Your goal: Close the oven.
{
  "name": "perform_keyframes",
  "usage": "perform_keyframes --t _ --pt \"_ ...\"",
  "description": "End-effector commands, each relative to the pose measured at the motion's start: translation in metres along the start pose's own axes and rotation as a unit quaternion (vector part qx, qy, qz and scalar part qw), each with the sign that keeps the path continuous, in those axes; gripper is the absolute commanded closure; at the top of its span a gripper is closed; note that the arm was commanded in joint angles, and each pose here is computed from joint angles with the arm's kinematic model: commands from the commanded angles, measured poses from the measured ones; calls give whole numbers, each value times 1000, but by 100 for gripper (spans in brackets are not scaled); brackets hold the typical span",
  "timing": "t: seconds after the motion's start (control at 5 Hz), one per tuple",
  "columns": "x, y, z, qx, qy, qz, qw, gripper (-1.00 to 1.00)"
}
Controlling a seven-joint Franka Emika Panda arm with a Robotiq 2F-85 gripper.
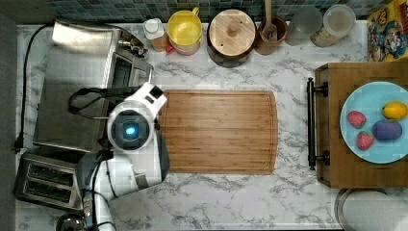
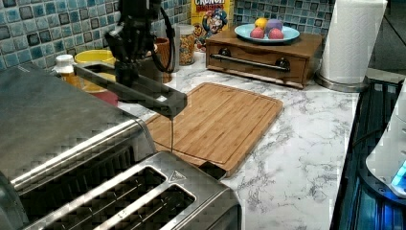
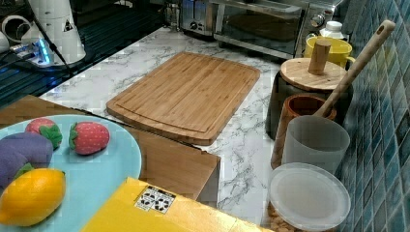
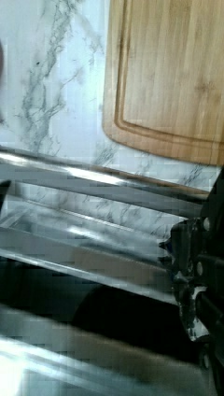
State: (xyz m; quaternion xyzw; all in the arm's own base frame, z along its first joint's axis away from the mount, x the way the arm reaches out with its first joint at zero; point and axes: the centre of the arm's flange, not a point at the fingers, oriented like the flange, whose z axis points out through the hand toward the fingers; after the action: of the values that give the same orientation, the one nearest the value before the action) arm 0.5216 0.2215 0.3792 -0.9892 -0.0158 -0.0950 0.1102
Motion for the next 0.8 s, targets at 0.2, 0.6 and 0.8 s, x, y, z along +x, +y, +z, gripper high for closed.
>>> perform_keyframes --t 0.2,0.6,0.8 --pt "34 -96 -128 -45 111 5 993 100" --pt "29 -60 -144 -22 122 51 991 100" --pt "38 -36 -155 -50 101 97 989 100"
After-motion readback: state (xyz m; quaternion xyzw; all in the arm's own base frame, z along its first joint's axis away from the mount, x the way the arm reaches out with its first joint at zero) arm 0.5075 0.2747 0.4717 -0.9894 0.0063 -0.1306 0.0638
